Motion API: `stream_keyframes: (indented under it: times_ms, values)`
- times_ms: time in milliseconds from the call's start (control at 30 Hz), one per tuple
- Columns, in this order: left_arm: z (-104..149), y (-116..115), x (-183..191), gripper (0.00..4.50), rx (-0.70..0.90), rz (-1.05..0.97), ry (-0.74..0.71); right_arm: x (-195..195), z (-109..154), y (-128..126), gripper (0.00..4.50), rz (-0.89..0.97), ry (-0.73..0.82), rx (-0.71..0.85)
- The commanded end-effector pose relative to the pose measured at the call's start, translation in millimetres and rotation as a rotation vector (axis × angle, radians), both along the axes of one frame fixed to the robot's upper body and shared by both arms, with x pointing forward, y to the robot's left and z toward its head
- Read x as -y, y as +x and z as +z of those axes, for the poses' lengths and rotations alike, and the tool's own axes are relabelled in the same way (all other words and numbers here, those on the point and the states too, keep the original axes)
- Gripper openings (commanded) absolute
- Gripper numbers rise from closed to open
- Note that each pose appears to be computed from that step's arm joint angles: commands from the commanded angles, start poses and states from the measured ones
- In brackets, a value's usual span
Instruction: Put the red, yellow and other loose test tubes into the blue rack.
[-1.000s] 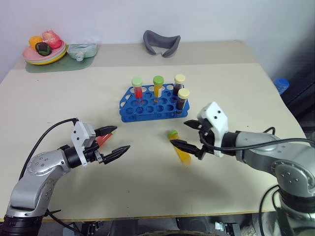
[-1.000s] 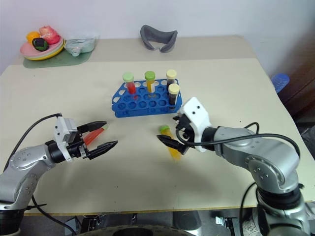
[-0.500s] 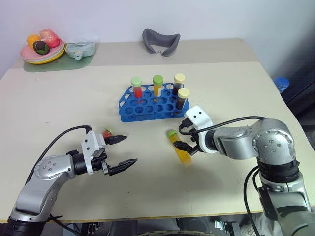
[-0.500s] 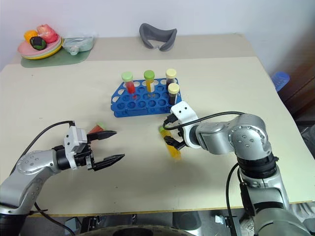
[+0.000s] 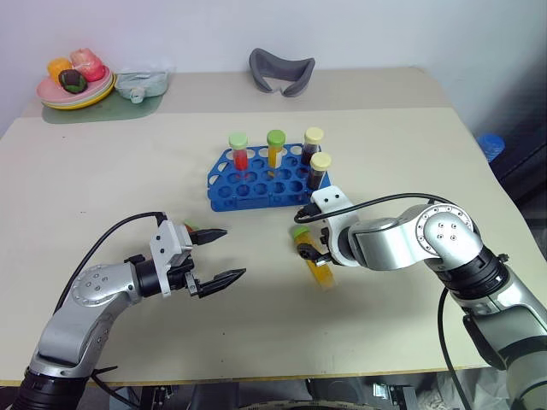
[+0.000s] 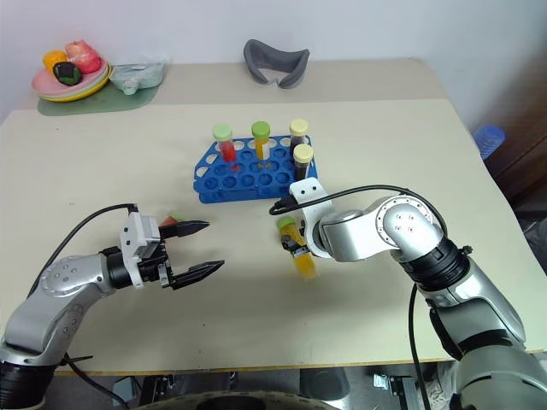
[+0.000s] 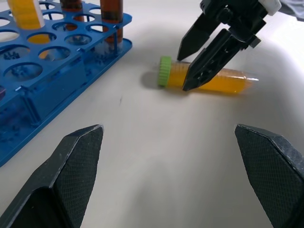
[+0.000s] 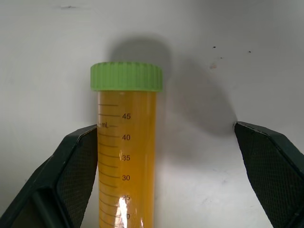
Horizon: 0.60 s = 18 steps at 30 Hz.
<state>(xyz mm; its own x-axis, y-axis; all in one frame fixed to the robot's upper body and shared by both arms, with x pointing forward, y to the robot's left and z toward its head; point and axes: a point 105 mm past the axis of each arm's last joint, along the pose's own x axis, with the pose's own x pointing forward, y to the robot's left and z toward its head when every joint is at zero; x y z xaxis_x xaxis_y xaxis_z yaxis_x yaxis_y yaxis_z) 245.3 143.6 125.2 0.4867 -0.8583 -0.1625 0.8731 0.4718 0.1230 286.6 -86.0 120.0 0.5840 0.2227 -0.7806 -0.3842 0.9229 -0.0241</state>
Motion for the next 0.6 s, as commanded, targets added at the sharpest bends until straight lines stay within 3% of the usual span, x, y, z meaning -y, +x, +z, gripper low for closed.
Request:
stream_keyframes:
  times_ms: [33,167,300,600]
  values:
    - [7.7,-1.4,2.4,4.50,0.031,-0.011,-0.003,5.3,-1.4,1.8,4.47,-0.020,-0.042,0.003]
    - [8.4,-2.3,2.3,4.50,0.033,-0.010,-0.004,3.9,-1.4,2.2,4.47,-0.005,-0.050,0.001]
    - [9.9,-3.8,2.7,4.50,0.037,-0.008,-0.006,1.7,0.5,2.8,3.19,0.015,-0.057,0.004]
    - [13.7,-2.6,4.9,4.50,0.040,-0.002,-0.007,0.4,0.4,3.4,3.19,0.002,-0.039,0.002]
